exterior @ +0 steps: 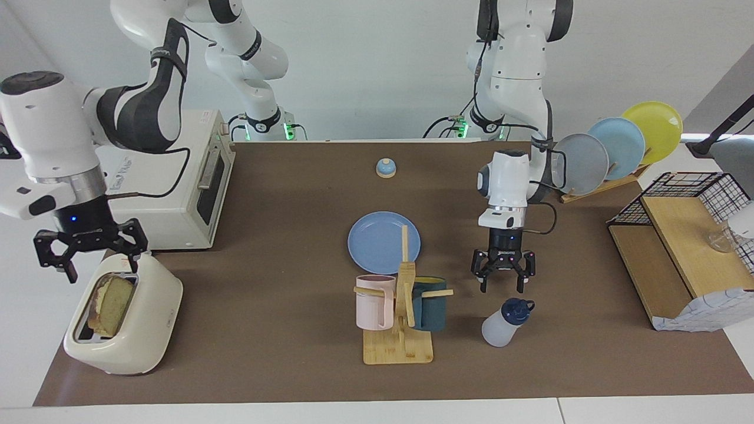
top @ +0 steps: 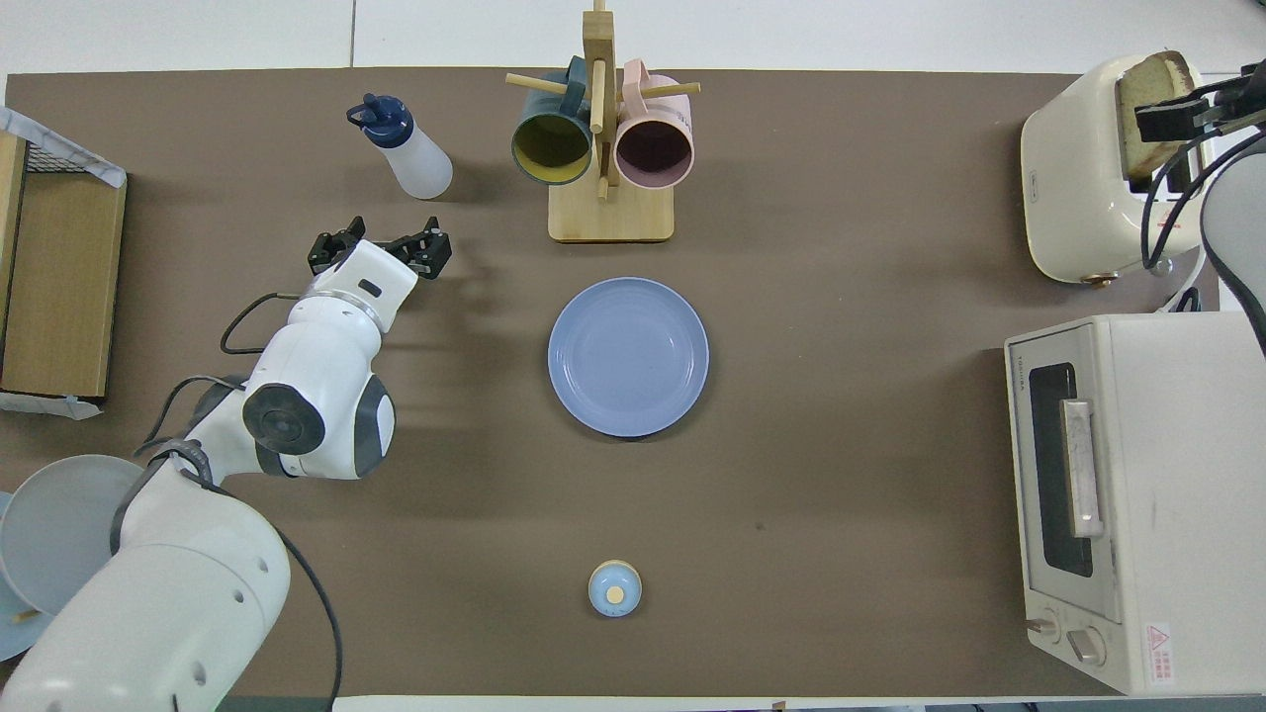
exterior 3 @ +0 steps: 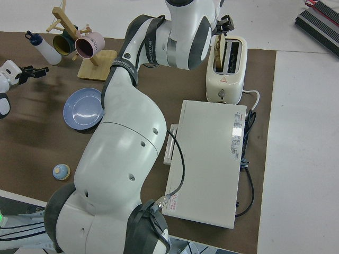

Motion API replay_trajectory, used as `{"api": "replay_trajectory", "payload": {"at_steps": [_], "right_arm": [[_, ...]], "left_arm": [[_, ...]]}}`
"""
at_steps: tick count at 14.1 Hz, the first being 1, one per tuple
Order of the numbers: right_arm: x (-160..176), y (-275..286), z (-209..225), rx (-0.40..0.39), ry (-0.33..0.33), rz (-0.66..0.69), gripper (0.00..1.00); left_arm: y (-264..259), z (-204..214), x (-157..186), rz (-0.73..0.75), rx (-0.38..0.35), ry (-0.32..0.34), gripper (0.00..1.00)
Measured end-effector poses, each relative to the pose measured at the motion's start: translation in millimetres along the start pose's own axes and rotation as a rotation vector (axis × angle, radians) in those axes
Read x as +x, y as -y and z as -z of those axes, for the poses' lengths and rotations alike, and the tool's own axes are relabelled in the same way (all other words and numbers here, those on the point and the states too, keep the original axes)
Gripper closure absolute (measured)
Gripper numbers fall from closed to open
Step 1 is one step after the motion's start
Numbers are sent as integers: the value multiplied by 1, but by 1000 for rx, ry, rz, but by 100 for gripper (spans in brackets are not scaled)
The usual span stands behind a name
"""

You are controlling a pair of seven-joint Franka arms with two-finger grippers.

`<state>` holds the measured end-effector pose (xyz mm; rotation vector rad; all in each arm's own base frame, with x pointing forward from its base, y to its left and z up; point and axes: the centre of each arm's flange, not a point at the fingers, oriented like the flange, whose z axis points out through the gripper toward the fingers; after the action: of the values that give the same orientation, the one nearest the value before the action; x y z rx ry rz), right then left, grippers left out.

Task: Put bread on plate and add seasoning
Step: 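Reach the left gripper to the shaker while the right gripper reaches the toaster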

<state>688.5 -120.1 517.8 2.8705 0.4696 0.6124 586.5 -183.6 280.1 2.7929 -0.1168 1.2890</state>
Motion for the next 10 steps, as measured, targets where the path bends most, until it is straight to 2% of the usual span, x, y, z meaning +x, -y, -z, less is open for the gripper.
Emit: {"api": "replay_trajectory", "payload": {"at_steps": [4,6,7,10], "right_arm": [[3,-2,-16,-20,-34,11,0],[3,-1,-31,-25,-40,52,4],[2,0,-40,-25,-39,70,13],[4,3,-48,-22,-36,103,52]], "left_arm": [[-13,-16,15,-21,8,-45,0],[-11,-22,21,-21,13,-59,0],[-9,-24,23,-19,18,-64,0],[-6,-33,32,-14,26,-73,0]]}}
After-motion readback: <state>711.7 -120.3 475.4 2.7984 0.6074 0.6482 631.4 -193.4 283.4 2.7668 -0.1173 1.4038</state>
